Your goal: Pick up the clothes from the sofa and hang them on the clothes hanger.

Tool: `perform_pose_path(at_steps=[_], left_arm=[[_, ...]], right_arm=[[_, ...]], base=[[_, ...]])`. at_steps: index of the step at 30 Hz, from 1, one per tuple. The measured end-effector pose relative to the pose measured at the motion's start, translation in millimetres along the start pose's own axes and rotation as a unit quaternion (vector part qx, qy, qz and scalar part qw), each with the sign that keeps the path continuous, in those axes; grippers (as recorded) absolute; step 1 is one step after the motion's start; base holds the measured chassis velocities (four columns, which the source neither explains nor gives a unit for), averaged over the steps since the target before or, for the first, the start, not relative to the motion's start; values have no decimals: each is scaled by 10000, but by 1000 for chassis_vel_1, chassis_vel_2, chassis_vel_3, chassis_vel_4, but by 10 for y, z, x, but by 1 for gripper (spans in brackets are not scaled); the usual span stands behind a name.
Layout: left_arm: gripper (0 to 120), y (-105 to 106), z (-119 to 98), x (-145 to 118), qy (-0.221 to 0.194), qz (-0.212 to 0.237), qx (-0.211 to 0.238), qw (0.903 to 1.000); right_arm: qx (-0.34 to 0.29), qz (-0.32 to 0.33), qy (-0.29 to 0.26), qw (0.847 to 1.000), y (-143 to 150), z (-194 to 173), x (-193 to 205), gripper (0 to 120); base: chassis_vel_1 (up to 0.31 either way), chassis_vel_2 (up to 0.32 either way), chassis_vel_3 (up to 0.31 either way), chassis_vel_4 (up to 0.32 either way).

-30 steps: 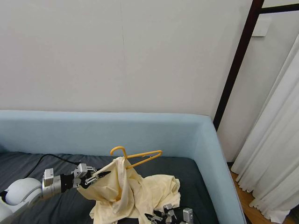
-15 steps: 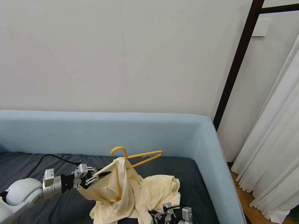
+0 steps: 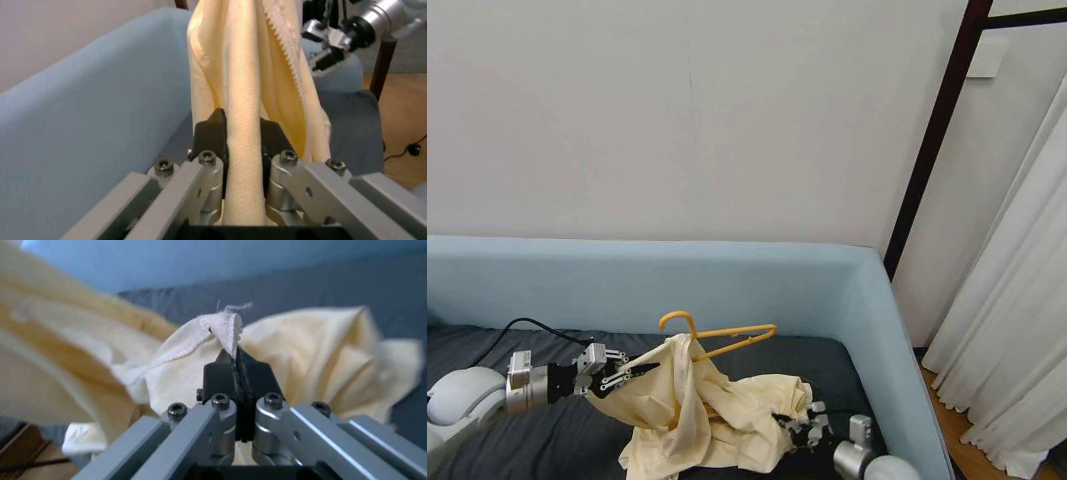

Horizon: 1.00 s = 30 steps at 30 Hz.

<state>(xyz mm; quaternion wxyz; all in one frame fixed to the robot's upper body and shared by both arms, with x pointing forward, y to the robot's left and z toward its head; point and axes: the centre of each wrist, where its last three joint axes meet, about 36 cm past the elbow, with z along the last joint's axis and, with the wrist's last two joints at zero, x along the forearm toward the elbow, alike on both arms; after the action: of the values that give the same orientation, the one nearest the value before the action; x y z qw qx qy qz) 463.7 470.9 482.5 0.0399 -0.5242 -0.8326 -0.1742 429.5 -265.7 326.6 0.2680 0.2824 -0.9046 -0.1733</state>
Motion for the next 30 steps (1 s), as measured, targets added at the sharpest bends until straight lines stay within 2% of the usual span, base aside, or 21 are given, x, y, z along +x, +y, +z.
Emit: perform_pose_path(at_steps=[7,12,17,24,30], left_arm=[[6,73,-114,82,-106,223,-241,9994],[6,125,-225,131,-162,416,-465,9979],[6,141,-313,123,-158,621,-653,9958],[6,149,-343,96,-61,732,-842,9937],[6,173,-292,127,195,525,-896,9944]], right_arm=[[221,318,-191,9991,-27,-505,186,0],[258,483,-252,9982,59,-881,241,0],[553,560,-409,9961,149,-1213,330,0],[1092,527,-673,9903,447,-1567,601,0],[1447,498,-728,9855,736,-1673,781,0]], base=[[0,0,0,0],[0,0,0,0],[0,0,0,0],[0,0,0,0],[0,0,0,0]])
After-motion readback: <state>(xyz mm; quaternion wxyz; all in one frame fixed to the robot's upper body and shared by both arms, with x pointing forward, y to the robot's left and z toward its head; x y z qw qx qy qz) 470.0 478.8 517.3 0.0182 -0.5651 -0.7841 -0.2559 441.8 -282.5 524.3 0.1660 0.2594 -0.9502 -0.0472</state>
